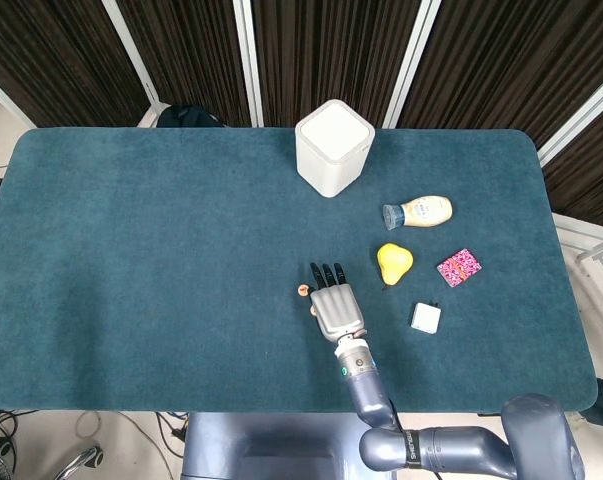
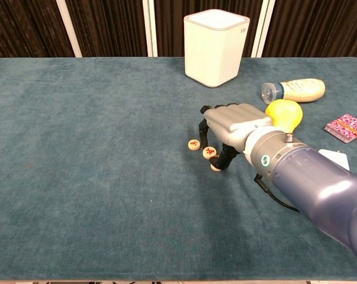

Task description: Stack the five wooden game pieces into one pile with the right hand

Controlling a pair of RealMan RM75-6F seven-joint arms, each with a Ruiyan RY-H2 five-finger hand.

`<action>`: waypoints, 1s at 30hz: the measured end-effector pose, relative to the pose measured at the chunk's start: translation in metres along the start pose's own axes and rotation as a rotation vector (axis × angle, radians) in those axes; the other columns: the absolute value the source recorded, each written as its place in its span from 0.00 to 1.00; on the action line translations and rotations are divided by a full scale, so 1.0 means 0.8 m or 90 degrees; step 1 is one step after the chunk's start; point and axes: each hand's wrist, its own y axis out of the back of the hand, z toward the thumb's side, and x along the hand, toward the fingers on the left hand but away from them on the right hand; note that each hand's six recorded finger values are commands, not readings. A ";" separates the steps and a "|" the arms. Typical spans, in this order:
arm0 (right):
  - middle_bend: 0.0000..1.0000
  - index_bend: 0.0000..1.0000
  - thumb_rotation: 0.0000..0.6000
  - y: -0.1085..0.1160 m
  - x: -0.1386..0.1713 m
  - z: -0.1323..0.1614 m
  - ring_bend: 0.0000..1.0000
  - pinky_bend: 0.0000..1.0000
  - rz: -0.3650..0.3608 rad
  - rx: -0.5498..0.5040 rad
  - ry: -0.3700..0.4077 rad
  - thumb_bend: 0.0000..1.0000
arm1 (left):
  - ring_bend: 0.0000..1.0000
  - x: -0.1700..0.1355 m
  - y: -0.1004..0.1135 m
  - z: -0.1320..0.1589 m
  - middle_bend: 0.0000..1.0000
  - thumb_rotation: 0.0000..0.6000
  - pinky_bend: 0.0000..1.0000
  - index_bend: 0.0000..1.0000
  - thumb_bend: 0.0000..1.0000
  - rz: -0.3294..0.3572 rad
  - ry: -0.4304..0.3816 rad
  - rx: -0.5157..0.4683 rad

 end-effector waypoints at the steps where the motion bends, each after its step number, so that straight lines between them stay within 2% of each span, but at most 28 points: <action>1: 0.00 0.49 1.00 0.000 0.000 -0.001 0.00 0.00 0.000 0.001 0.000 0.44 | 0.00 0.000 0.000 0.000 0.00 1.00 0.09 0.05 0.15 0.000 0.000 0.000; 30: 0.00 0.49 1.00 -0.009 0.004 -0.021 0.00 0.00 0.010 0.005 -0.004 0.44 | 0.00 0.000 0.002 -0.001 0.00 1.00 0.09 0.05 0.15 0.004 0.004 0.002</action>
